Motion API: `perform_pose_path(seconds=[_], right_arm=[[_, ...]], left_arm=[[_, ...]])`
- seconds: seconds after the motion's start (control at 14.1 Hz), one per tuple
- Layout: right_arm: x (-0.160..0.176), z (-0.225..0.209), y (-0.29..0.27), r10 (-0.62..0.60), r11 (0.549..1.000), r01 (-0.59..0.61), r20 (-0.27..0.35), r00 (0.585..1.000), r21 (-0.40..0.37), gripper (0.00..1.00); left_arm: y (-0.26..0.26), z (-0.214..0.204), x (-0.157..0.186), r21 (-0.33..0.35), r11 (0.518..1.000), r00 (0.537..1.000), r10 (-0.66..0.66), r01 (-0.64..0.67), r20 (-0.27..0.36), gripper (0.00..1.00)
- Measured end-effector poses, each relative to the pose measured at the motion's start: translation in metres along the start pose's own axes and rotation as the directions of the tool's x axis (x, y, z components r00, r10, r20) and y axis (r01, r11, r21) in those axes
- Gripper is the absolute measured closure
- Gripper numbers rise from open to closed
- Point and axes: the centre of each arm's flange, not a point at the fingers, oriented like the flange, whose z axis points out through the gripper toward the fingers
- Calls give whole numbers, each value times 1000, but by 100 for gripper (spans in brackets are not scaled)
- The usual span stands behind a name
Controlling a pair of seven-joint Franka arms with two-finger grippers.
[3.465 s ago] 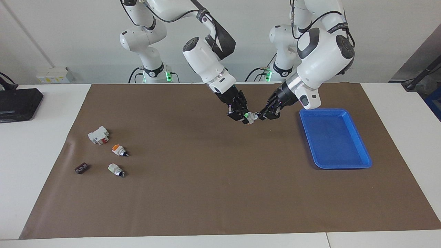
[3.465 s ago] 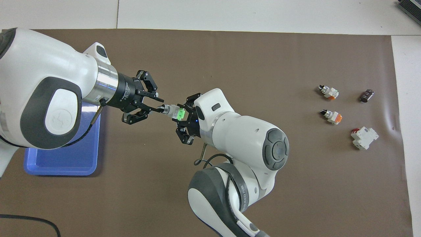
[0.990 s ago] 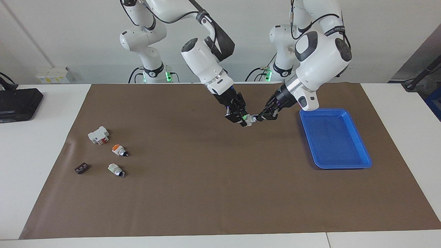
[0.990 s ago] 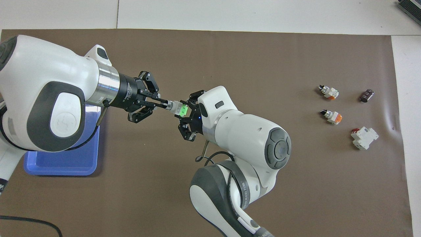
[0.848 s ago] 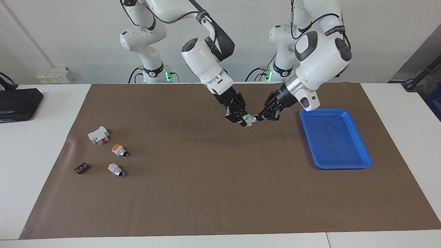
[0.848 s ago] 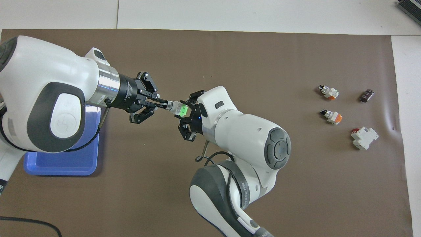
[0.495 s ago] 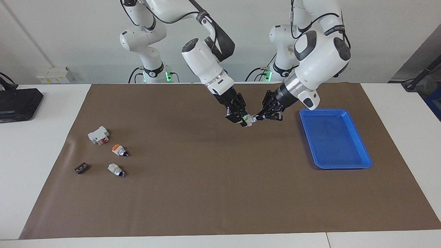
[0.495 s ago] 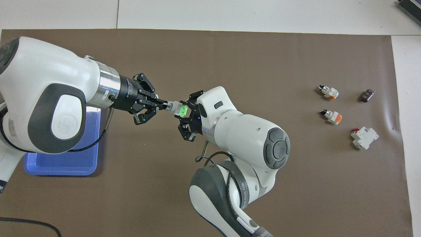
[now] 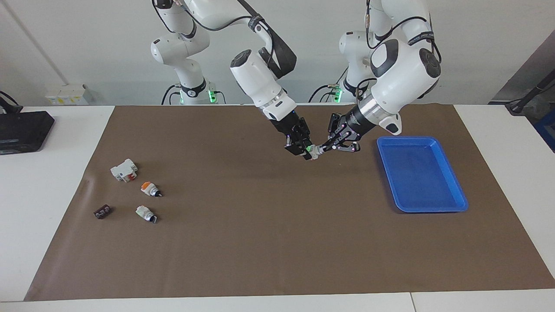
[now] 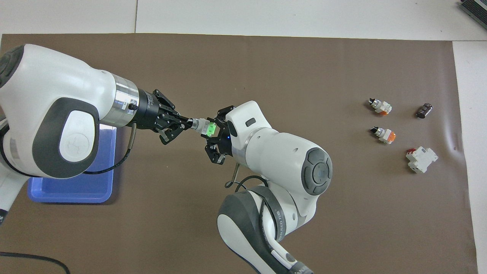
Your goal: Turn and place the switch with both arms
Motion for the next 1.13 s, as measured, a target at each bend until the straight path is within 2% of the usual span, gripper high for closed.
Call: perform_pose_path(seconds=[0.64,1.13], right_arm=[[2,6,-6,-6,1000,6,2,1000,11,59],[3,7,-7,16,1000,-16,1,1000,12,59]], left_arm=[[-1,0,9,2,952,952,-307,307,-9,90],[-2,-1,10,-4,937,937,-350,350,-1,90]])
